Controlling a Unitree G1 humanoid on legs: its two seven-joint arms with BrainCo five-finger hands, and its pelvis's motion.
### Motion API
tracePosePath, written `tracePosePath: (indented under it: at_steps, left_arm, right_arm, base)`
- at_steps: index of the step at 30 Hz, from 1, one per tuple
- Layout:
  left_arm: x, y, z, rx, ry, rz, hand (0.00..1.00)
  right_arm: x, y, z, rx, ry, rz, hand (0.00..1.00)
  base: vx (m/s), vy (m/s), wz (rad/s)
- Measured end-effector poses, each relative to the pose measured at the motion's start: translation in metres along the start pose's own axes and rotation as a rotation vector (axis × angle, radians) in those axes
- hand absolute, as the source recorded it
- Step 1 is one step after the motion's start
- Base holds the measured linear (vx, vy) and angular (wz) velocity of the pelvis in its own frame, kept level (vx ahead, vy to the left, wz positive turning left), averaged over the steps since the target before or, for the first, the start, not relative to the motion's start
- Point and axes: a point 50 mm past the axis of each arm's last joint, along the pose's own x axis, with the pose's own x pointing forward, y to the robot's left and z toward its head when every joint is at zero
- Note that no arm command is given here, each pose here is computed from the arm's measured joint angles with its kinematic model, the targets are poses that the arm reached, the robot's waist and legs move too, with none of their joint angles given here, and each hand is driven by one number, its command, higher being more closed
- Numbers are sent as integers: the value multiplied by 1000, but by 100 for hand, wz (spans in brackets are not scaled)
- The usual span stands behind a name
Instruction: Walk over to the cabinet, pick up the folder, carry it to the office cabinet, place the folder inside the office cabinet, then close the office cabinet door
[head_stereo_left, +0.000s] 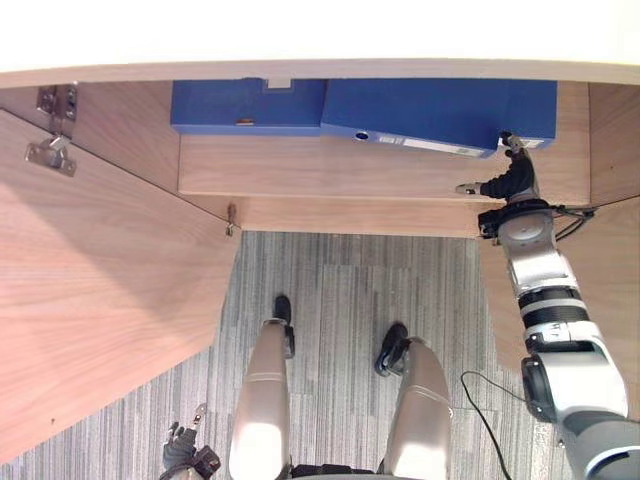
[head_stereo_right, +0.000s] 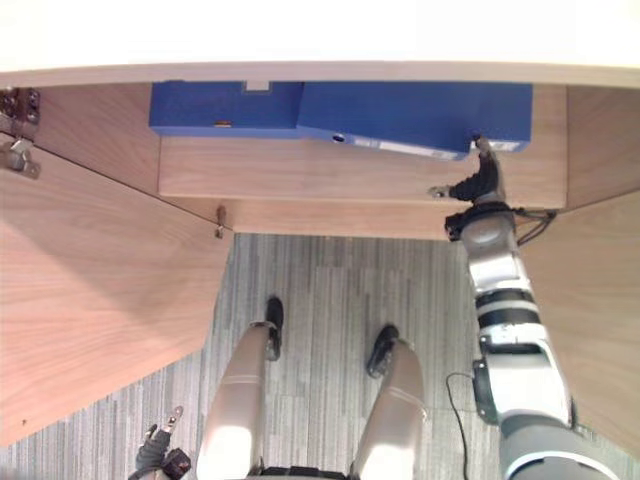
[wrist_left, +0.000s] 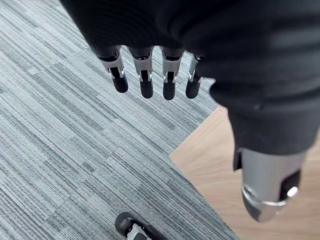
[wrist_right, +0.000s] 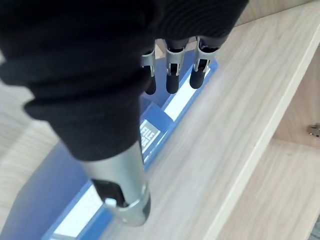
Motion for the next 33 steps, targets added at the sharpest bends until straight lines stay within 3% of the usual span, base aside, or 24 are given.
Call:
tracePosePath:
  at_steps: [14, 19, 23, 29, 33]
  left_arm:
    - [-2, -9, 33, -22, -139, -40, 0]
    - [-2, -12, 33, -3, -147, -45, 0]
    - [-2, -12, 33, 3, -146, -41, 0]
    - [-2, -11, 31, 50, -147, -38, 0]
    - [-2, -10, 28, 75, -140, -34, 0]
  right_arm:
    - [-2, -74, 9, 158, 1, -405, 0]
    - [-16, -89, 42, 164, -148, -520, 0]
    - [-37, -64, 53, 125, -227, -520, 0]
    - [-66, 46, 71, 85, -329, -136, 0]
    - [-73, 90, 98, 67, -447, 57, 0]
  base:
    - [0, 40, 2]
    - [-51, 47, 0]
    - [-14, 39, -1]
    - [32, 43, -5]
    - [17, 45, -4]
